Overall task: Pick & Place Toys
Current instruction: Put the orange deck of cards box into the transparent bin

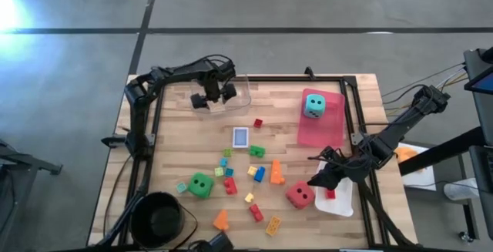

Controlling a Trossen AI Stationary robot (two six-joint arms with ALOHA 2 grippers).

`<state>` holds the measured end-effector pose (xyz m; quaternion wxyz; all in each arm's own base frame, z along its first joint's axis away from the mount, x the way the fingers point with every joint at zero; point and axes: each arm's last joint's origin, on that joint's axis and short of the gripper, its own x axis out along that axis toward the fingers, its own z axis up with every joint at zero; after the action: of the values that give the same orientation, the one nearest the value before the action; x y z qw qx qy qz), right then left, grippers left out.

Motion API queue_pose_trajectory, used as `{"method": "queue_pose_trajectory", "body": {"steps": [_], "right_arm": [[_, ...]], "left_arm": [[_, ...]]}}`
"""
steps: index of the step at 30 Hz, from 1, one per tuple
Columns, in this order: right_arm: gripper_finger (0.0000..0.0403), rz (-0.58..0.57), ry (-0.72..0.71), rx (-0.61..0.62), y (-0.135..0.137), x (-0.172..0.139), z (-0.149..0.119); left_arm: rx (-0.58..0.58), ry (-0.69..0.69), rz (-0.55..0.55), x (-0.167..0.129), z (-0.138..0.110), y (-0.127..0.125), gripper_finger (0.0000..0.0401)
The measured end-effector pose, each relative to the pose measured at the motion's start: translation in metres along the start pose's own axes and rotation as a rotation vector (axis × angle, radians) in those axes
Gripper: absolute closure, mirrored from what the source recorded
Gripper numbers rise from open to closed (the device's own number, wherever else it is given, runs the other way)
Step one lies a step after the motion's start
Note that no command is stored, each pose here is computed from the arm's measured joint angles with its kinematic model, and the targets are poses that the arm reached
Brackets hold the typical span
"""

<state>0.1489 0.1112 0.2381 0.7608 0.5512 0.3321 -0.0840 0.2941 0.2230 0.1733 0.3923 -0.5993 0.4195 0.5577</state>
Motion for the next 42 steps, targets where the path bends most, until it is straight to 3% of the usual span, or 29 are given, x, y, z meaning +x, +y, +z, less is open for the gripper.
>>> {"method": "queue_pose_trajectory", "body": {"steps": [12, 42], "right_arm": [[0.0151, 0.000, 0.000, 0.000, 0.000, 0.000, 0.000], [0.0151, 0.000, 0.000, 0.001, 0.000, 0.000, 0.000]], "left_arm": [[0.011, -0.011, 0.014, 0.019, -0.001, 0.007, 0.0097], [0.014, 0.064, -0.007, 0.018, -0.004, 0.006, 0.0080]]}}
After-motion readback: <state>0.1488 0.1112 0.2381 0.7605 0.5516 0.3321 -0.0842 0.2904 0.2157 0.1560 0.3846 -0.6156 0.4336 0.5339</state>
